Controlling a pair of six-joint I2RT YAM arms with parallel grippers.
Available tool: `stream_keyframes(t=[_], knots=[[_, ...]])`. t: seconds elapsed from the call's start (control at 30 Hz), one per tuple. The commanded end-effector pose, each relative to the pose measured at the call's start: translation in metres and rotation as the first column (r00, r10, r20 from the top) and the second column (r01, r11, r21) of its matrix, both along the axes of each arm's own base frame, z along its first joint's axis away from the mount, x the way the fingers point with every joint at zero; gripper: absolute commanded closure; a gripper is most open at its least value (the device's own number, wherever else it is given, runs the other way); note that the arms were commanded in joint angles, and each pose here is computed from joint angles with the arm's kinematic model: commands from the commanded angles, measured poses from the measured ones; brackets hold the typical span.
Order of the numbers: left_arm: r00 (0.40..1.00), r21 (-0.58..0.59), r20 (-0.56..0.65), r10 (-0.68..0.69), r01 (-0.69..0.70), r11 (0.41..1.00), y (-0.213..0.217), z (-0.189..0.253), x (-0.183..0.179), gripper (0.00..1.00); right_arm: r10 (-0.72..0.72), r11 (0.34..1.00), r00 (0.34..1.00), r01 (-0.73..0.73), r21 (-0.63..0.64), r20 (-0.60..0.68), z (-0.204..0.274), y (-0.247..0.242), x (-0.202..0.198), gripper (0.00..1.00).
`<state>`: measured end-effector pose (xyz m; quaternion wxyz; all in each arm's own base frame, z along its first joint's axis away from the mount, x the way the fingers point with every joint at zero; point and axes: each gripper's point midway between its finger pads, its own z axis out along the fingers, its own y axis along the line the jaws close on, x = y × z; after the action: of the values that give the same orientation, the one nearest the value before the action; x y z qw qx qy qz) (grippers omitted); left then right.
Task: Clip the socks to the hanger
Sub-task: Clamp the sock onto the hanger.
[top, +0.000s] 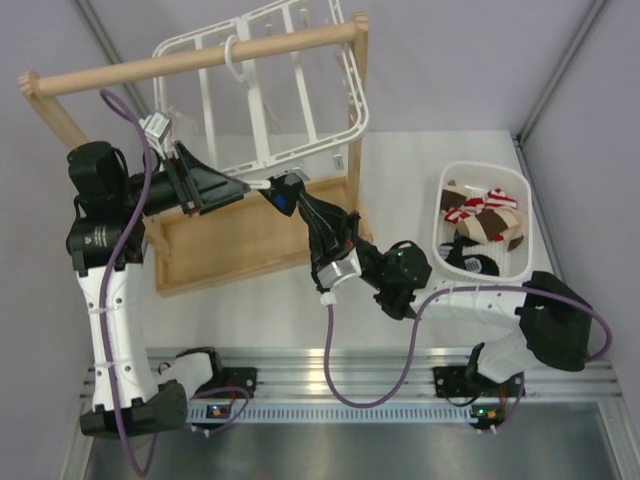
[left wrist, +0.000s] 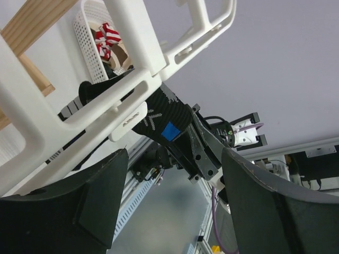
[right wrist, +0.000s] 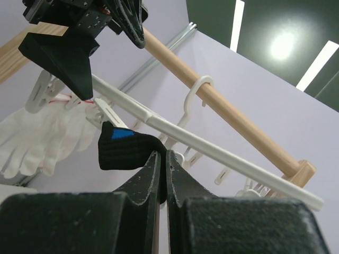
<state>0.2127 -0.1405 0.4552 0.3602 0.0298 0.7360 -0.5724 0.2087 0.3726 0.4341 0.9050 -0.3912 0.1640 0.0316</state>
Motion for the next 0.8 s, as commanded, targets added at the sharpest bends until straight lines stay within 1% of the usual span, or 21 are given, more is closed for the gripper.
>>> stream_keyframes(t=[0.0,0.27,0.4,0.43,0.5,0.53,0.6,0.63,0.7,0.73,0.77], knots=[[0.999,0.007,0.051,-0.005,0.004,1.000,-0.001,0.006,-0.007,0.23,0.014,0.952,0.985,-0.065,0.300,0.170,0.071,-0.050,-0.035,1.00],[0.998,0.028,0.061,0.006,-0.007,1.000,0.000,0.002,-0.014,0.21,0.027,0.960,0.983,-0.077,0.271,0.183,0.062,-0.045,-0.038,1.00],[0.996,0.049,0.086,0.016,-0.020,0.999,0.000,0.000,-0.022,0.21,0.026,0.965,0.984,-0.071,0.251,0.177,0.054,-0.043,-0.037,1.00],[0.996,0.052,0.090,0.023,-0.027,0.998,0.000,0.000,-0.023,0.21,0.024,0.970,0.984,-0.066,0.234,0.178,0.049,-0.042,-0.037,0.95],[0.994,0.061,0.103,0.028,-0.035,0.998,0.000,0.001,-0.027,0.20,0.038,0.974,0.983,-0.077,0.214,0.181,0.041,-0.039,-0.040,0.88],[0.994,0.062,0.104,0.034,-0.041,0.997,0.000,0.001,-0.028,0.20,0.038,0.976,0.983,-0.076,0.204,0.182,0.037,-0.038,-0.040,0.81],[0.995,0.060,0.094,0.038,-0.044,0.997,-0.001,-0.001,-0.031,0.20,0.039,0.980,0.983,-0.073,0.184,0.181,0.028,-0.035,-0.040,0.73],[0.995,0.058,0.093,0.040,-0.045,0.997,-0.001,-0.001,-0.033,0.20,0.036,0.983,0.983,-0.068,0.171,0.182,0.025,-0.033,-0.040,0.65],[0.994,0.058,0.101,0.043,-0.049,0.997,-0.001,0.001,-0.034,0.20,0.038,0.986,0.982,-0.067,0.154,0.184,0.019,-0.031,-0.041,0.56],[0.993,0.060,0.107,0.047,-0.054,0.997,-0.001,0.002,-0.034,0.20,0.039,0.988,0.983,-0.065,0.141,0.180,0.016,-0.030,-0.041,0.49],[0.992,0.061,0.115,0.049,-0.056,0.997,-0.001,0.004,-0.035,0.20,0.038,0.988,0.983,-0.063,0.138,0.177,0.014,-0.031,-0.041,0.46]])
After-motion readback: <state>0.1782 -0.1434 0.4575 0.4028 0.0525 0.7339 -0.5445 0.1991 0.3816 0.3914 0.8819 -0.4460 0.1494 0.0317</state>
